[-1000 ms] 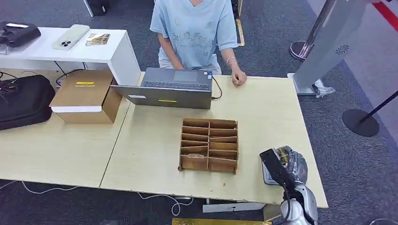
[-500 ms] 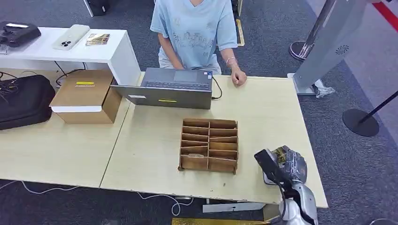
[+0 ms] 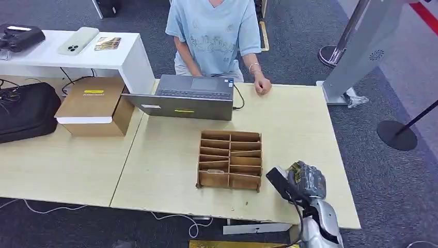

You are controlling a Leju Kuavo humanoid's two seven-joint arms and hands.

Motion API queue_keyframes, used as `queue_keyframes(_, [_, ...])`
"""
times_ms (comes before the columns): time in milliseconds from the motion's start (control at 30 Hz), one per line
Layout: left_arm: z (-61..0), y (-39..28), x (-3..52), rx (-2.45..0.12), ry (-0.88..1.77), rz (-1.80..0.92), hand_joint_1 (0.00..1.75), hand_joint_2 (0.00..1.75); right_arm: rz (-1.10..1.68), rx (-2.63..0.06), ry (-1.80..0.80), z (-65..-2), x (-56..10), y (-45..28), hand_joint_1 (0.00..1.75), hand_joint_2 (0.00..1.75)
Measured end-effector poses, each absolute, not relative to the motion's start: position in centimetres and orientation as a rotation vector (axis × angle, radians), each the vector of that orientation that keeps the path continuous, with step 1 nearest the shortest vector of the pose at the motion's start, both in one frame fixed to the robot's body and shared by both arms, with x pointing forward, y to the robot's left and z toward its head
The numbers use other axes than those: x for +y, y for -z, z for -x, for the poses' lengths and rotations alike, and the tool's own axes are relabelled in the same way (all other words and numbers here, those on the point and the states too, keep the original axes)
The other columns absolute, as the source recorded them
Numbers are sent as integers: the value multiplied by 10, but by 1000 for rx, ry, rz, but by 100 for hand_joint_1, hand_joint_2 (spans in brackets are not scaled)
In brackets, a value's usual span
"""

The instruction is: Pass the card to the sensor for recognition and then transmit it.

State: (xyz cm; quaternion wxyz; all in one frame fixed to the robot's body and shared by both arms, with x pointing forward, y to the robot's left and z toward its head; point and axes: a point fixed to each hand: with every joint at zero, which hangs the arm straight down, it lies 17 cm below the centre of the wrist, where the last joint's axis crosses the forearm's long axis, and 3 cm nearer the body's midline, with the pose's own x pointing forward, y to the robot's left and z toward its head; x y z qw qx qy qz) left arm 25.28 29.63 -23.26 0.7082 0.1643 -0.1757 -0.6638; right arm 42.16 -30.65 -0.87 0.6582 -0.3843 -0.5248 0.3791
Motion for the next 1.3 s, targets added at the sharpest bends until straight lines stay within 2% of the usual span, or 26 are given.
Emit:
queue_keyframes(633, [-251,233,298,-397,1539,-363,0,0,830,-1197,-849,-425,-299,14,175,175])
queue_keyframes(767, [-251,233,298,-399,1568,-363,0,0,677,-1310,-715,-426,-286,5,175,175])
queue_keyframes(967, [-250,233,297,-406,1616,-358,0,0,300,-1493,-324,-429,-272,-27,175,175])
queue_keyframes(1167, [-250,234,296,-412,1652,-352,0,0,209,-1562,-90,-432,-294,-48,175,175])
queue_keyframes(1300, [-249,234,297,-410,1670,-354,0,0,246,-1595,-39,-433,-306,-59,175,175])
